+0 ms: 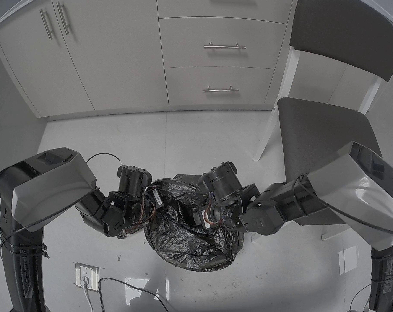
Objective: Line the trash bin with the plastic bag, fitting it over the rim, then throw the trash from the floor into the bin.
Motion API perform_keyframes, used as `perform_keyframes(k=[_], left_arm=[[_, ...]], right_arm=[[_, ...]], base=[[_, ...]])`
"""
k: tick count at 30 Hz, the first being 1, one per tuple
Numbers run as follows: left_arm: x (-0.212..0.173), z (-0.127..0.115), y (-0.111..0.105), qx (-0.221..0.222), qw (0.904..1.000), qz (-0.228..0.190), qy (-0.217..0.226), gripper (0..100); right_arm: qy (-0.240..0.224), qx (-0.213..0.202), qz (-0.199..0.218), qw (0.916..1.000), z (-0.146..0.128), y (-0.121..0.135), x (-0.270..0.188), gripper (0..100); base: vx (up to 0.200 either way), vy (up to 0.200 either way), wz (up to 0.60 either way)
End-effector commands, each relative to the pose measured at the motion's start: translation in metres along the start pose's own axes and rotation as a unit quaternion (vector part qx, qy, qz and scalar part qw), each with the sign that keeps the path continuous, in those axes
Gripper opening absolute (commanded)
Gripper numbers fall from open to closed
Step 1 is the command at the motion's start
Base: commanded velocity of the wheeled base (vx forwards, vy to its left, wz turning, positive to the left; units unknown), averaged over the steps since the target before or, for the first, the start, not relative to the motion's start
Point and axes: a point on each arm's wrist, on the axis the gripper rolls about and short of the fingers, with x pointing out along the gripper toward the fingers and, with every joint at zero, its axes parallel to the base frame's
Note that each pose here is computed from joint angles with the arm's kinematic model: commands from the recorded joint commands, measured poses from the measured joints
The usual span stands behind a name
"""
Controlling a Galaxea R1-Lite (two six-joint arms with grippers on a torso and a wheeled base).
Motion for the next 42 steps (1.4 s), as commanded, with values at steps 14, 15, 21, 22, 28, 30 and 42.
perform_keyframes(k=[14,15,21,22,28,30,42], left_arm=[[-0.011,0.007,-0.006,0.006,0.9998,-0.003,0.016,0],[-0.010,0.006,-0.005,0.013,0.9998,-0.001,0.018,0],[-0.006,0.001,-0.002,0.031,0.9992,0.004,0.024,100],[-0.006,0.001,-0.002,0.031,0.9992,0.004,0.024,100],[-0.006,0.002,-0.003,0.032,0.9993,0.001,0.020,100],[-0.006,0.003,-0.002,0.031,0.9994,0.001,0.018,100],[0.005,0.001,0.005,0.029,0.9993,0.011,0.021,100]], right_arm=[[-0.019,0.034,-0.045,0.9982,0.033,-0.036,0.041,100],[-0.017,0.035,-0.047,0.9981,0.032,-0.038,0.046,100],[-0.015,0.044,-0.050,0.9977,0.030,-0.043,0.057,100],[-0.015,0.044,-0.050,0.9977,0.030,-0.043,0.057,100],[-0.027,0.056,-0.054,0.9966,0.037,-0.051,0.066,100],[-0.025,0.056,-0.056,0.9966,0.036,-0.052,0.070,100],[-0.021,0.062,-0.058,0.9962,0.027,-0.056,0.095,100]], base=[[0.000,0.000,0.00],[0.000,0.000,0.00],[0.000,0.000,0.00],[0.000,0.000,0.00],[0.000,0.000,0.00],[0.000,0.000,0.00],[0.000,0.000,0.00]])
